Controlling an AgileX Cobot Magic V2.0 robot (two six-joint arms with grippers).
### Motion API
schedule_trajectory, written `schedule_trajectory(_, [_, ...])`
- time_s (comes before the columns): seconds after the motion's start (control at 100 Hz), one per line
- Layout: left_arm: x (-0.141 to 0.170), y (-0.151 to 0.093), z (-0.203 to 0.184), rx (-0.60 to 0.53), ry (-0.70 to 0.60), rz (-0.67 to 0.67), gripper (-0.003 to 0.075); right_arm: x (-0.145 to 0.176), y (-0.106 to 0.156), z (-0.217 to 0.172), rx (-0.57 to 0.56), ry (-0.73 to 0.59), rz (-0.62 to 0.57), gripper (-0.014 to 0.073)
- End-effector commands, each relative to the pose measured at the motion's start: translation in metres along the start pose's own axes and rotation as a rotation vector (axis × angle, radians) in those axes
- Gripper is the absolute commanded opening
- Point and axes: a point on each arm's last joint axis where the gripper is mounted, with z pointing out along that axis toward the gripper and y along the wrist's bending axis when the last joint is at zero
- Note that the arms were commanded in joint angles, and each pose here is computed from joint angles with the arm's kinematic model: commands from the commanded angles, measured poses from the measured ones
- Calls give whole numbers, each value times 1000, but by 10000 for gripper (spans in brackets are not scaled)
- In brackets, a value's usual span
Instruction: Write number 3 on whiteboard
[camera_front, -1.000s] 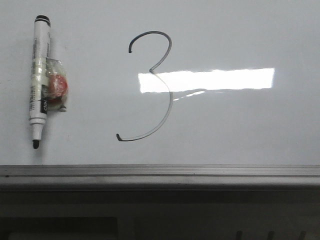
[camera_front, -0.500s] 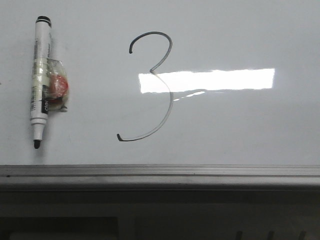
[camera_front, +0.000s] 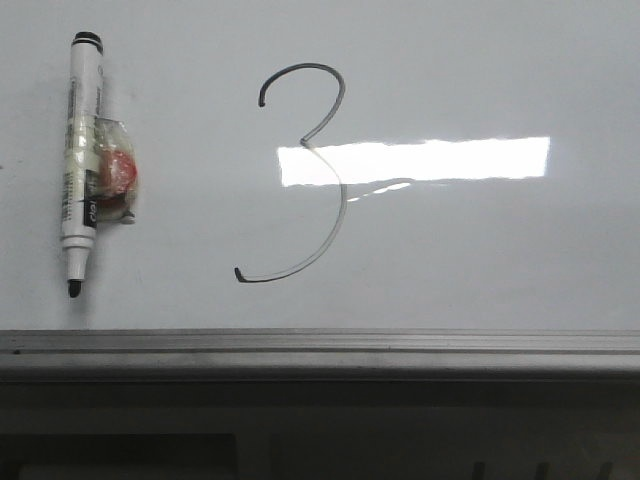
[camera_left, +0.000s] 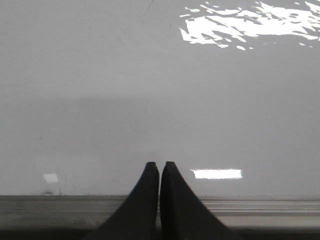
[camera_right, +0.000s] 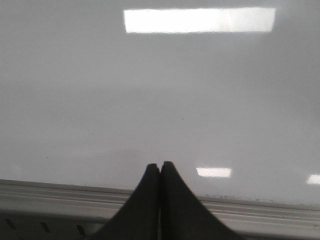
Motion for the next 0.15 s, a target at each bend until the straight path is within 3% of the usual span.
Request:
schedule_trajectory(0.0, [5, 0, 2, 2, -48, -13, -20, 6, 0, 1, 9, -1, -9, -54])
schedule_trajectory(0.14, [5, 0, 2, 2, -48, -13, -20, 6, 0, 1, 9, -1, -9, -54])
